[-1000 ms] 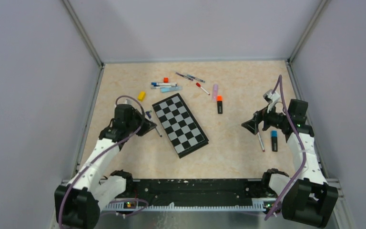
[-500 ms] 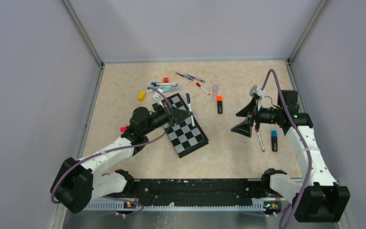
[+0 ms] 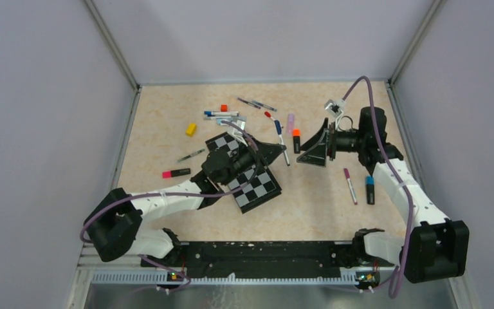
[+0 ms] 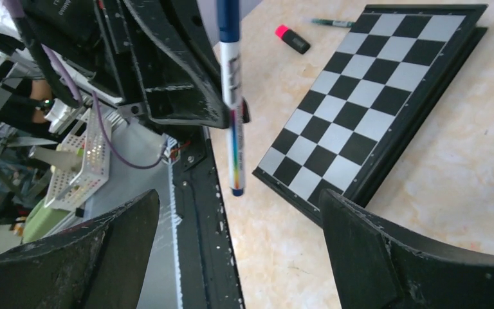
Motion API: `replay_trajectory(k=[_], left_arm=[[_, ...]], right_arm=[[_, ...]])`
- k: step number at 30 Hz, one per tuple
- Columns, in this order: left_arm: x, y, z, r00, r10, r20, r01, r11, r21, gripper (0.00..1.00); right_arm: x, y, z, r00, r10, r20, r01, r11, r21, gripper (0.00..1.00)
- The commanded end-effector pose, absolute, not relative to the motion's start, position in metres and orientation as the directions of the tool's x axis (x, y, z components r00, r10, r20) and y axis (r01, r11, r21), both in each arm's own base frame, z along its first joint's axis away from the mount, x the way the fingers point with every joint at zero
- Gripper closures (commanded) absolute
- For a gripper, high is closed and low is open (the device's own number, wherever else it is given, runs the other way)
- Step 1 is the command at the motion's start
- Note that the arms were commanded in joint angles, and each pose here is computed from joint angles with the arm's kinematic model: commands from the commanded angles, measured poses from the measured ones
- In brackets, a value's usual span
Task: Open the pen caps
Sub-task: Pick up the pen from the center of the board.
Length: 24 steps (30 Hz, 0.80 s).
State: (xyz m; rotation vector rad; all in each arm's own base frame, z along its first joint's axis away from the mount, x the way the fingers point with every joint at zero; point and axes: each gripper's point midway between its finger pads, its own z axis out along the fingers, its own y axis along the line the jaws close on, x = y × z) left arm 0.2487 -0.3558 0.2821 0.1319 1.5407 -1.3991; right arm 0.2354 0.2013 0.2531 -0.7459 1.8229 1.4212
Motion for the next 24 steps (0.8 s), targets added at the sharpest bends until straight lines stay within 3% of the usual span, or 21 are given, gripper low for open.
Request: replay_trajectory(k=[1,9,18,21,24], left_arm=[[0.260,-0.360,0.311,-0.411,-0.604,-0.683,0.662,0.318,-0.679,1.00],[0.255,-0.373,0.308,-0.440,-0.603,-0.666,0.654,0.293,-0.698,1.00],[0.250,-0.382,0.307,-0.464,-0.603,-0.648,0.647,0.269,-0.713,1.00],[0.249,-0.383,0.305,-0.472,-0.603,-0.643,0.642,0.266,-0.719,1.00],[0.248,-0.384,0.305,-0.475,-0.602,-0.641,0.641,0.262,-0.721,1.00]], right_arm=[[0.229,0.213,0.267,-0.599,0.005,-0.801,-0.790,0.158,0.592,0.10],[0.230,0.222,0.258,-0.608,-0.010,-0.794,-0.786,0.148,0.600,0.20],[0.230,0.233,0.250,-0.618,-0.046,-0.785,-0.783,0.129,0.608,0.39],[0.229,0.236,0.248,-0.611,-0.058,-0.789,-0.789,0.120,0.602,0.58],[0.230,0.237,0.247,-0.602,-0.062,-0.796,-0.796,0.120,0.593,0.92]])
